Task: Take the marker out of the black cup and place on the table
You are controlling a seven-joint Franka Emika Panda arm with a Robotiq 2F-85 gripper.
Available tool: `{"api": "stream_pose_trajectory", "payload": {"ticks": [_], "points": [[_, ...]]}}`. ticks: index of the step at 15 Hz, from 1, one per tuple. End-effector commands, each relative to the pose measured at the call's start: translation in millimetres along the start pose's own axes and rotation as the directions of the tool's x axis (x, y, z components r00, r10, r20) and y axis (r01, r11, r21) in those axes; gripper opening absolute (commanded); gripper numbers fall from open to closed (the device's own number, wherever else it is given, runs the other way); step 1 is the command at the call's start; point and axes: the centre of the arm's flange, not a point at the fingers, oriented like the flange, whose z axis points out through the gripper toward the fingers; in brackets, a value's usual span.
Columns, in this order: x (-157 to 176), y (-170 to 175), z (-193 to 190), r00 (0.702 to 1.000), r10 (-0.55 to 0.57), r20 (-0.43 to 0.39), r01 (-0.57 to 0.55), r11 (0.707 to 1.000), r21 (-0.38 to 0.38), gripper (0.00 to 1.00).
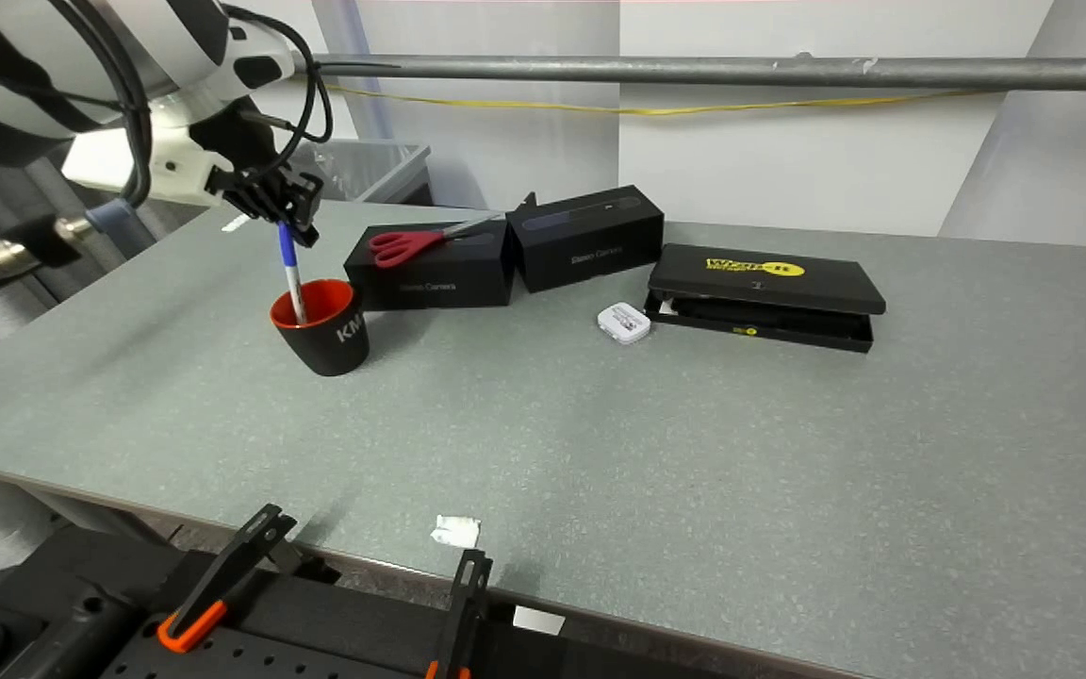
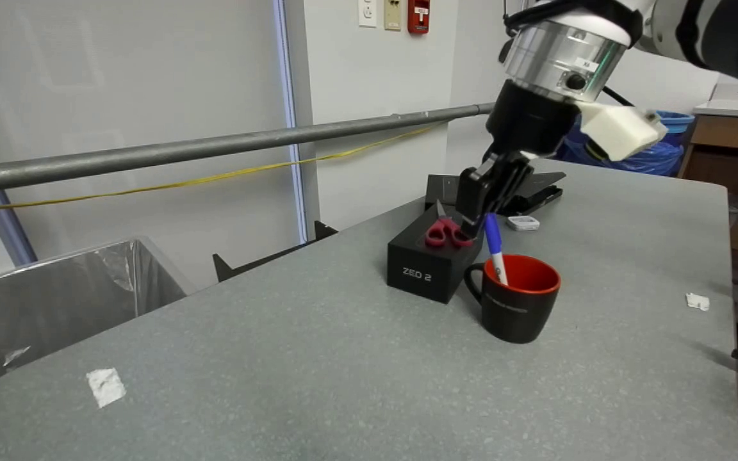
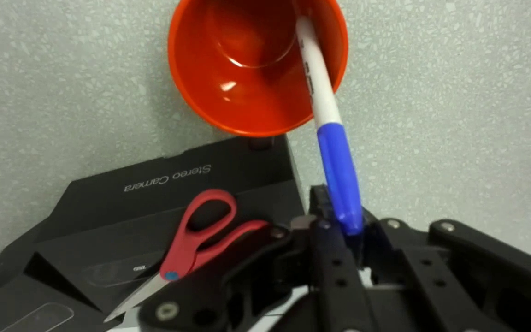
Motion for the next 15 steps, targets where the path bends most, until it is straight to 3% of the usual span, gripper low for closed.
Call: {"api": "stream_pose_trajectory", "payload": {"ticks": [1,8,12,15], "points": [[-11,26,-61,0.998,0.038,-0.057,-0.036,0.999,0.029,0.01],[-16,94,-132,0.972,0.207,-0.112,-0.200,0.977,0.072,0.01],[5,167,-160,0.919,0.362,-0.157,-0.357,0.932,0.056,0.01],[21,226,-153,0.885,0.452,-0.107,-0.456,0.890,-0.013,0.01]]}}
